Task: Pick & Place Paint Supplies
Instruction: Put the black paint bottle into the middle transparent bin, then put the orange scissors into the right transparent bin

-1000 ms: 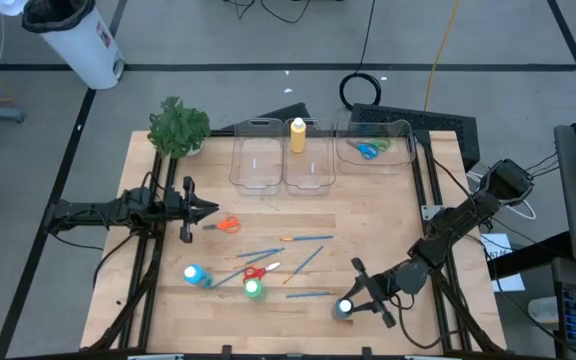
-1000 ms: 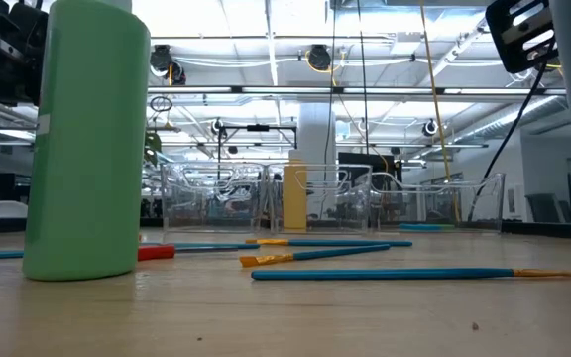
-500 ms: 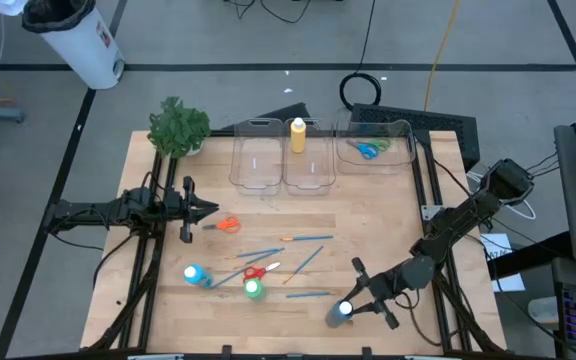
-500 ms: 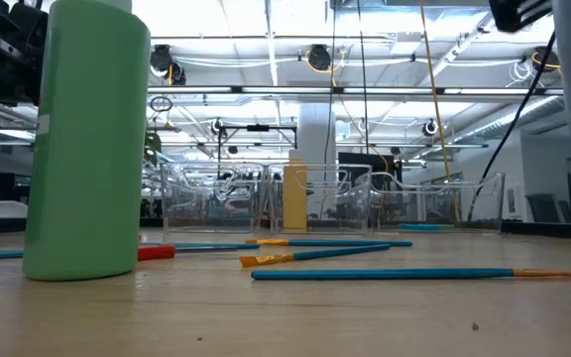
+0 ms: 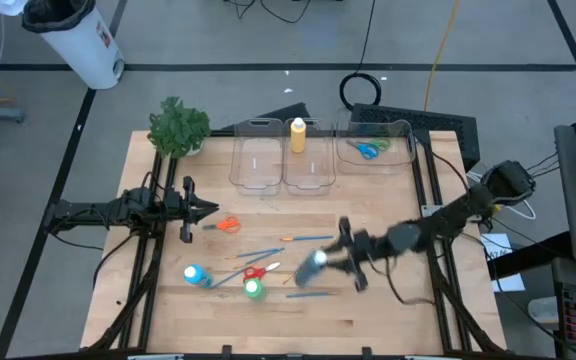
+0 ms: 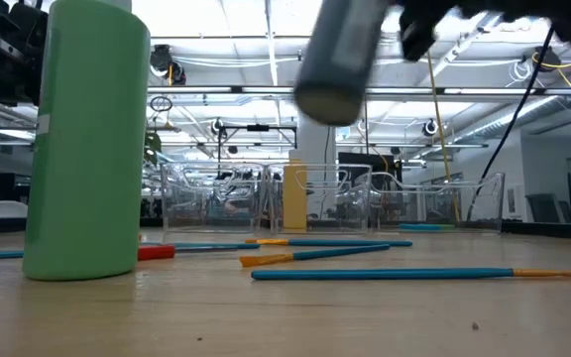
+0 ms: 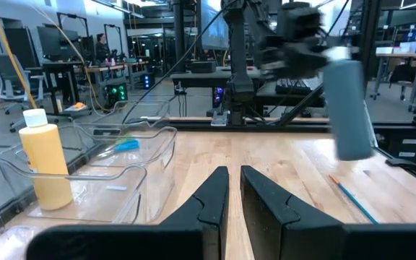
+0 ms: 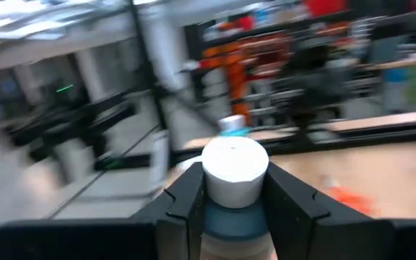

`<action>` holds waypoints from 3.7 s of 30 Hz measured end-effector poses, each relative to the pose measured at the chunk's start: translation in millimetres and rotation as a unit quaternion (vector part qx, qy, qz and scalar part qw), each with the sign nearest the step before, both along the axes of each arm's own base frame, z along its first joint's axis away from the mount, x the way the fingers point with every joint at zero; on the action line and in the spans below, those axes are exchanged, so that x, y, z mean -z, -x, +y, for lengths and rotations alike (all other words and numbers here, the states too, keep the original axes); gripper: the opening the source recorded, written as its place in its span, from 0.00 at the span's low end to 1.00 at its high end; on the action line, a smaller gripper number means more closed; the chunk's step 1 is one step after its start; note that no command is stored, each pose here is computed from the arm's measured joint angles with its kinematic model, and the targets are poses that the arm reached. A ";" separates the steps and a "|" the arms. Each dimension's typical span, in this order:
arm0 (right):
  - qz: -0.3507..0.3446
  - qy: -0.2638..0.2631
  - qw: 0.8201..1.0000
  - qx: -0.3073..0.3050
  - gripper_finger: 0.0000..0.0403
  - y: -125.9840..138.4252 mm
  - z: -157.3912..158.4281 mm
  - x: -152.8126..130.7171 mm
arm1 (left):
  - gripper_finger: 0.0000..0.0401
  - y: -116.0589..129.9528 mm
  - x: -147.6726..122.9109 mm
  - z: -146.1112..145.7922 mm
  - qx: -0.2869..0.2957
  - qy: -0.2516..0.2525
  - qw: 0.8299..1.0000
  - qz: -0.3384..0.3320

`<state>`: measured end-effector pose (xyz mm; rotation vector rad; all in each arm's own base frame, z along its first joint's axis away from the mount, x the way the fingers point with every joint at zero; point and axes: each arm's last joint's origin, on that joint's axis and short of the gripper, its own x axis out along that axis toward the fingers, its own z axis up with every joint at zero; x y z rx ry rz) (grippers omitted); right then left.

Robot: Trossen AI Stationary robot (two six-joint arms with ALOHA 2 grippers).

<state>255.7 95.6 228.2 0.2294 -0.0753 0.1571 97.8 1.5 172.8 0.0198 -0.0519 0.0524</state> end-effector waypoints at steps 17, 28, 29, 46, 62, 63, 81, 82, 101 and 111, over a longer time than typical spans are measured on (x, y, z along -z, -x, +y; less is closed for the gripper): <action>0.040 0.032 0.978 0.202 0.25 -14.2 -175.9 -7.4 | 0.12 0.0 0.0 0.0 0.000 0.000 1.000 0.000; -0.020 0.023 0.983 0.184 0.24 -3.6 -201.4 -18.9 | 0.12 0.0 0.0 0.0 0.000 0.000 1.000 0.000; -0.026 0.024 0.982 0.184 0.24 -3.6 -201.7 -21.0 | 0.12 0.0 0.0 0.0 0.000 0.000 1.000 0.000; 0.000 0.016 0.990 0.143 0.24 -11.8 -191.0 -22.4 | 0.12 0.0 0.0 0.0 0.000 0.000 1.000 0.000; 0.116 0.113 0.918 0.363 0.24 -6.2 -256.9 -45.9 | 0.12 0.0 0.0 0.0 0.000 0.000 1.000 0.000; 0.121 0.114 0.912 0.375 0.24 -5.5 -260.8 -43.6 | 0.12 0.0 0.0 0.0 0.000 0.000 1.000 0.000; 0.179 0.088 0.889 0.413 0.24 -27.4 -297.0 25.3 | 0.12 0.0 0.0 0.0 0.000 0.000 1.000 0.000; 0.187 0.087 0.887 0.413 0.24 -27.7 -297.7 28.8 | 0.12 0.0 0.0 0.0 0.000 0.000 1.000 0.000; 0.200 0.092 0.885 0.409 0.53 -22.2 -294.3 19.8 | 0.12 0.0 0.0 0.0 0.000 0.000 1.000 0.000; 0.215 0.061 0.954 0.201 0.55 8.3 -218.3 -41.7 | 0.12 0.0 0.0 0.0 0.000 0.000 1.000 0.000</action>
